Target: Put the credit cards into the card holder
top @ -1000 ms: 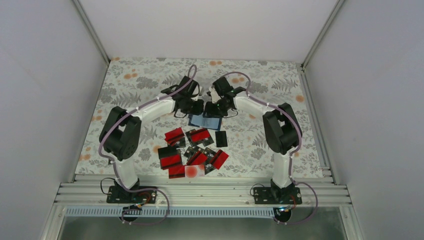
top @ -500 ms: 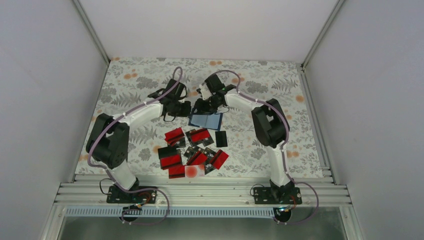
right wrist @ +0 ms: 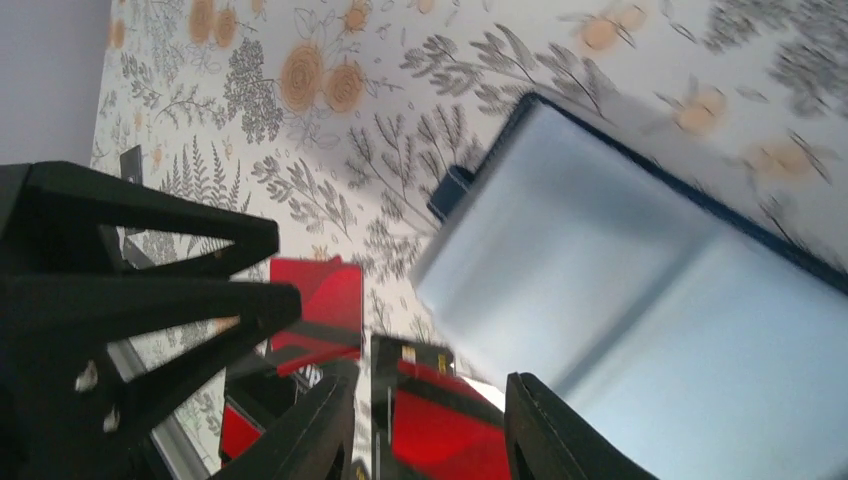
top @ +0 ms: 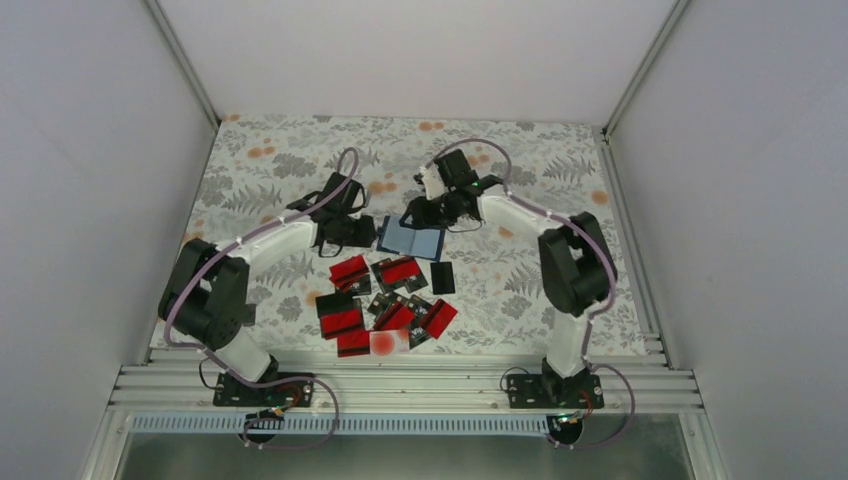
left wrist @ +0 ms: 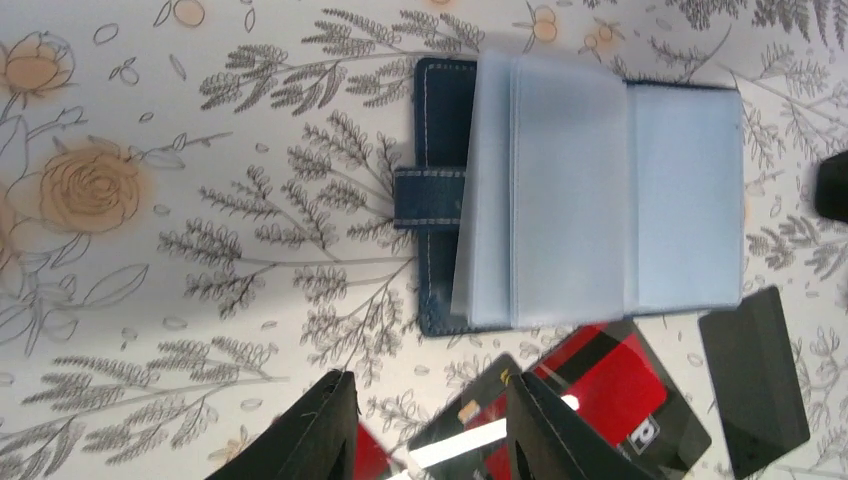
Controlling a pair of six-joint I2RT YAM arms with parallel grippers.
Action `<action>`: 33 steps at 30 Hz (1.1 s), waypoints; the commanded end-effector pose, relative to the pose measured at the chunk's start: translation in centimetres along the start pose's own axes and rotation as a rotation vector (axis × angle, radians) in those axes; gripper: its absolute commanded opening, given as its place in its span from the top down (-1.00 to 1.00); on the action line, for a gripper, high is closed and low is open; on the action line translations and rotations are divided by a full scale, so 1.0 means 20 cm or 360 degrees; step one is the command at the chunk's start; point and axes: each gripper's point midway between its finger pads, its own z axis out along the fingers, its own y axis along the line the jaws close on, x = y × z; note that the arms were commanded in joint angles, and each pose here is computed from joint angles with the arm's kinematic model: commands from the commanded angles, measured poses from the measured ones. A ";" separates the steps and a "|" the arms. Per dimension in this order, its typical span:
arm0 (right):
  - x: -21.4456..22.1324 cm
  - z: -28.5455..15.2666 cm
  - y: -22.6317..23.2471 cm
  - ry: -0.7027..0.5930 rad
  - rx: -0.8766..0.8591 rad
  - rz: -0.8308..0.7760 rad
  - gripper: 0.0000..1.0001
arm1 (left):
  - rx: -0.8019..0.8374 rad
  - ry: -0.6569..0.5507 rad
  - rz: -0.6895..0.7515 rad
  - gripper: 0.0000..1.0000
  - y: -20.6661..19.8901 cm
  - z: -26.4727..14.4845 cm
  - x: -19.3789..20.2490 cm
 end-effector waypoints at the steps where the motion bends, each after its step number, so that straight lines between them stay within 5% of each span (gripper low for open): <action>1: 0.07 -0.14 0.00 -0.0100 0.0054 -0.0073 0.17 | -0.0030 0.0012 0.0037 0.21 0.02 -0.08 0.08; 20: 0.88 -0.29 -0.16 0.0091 0.0052 0.0353 -0.08 | 0.0271 0.0199 0.0384 0.08 -0.37 -0.20 0.62; 28: 0.92 -0.24 0.10 0.0139 -0.0197 0.0089 -0.08 | 0.0132 0.0362 0.0194 -0.12 -0.28 -0.30 0.90; 33: 0.97 -0.11 0.27 0.0278 -0.0293 -0.0104 -0.08 | 0.0083 0.0388 0.0138 -0.08 -0.25 -0.33 1.04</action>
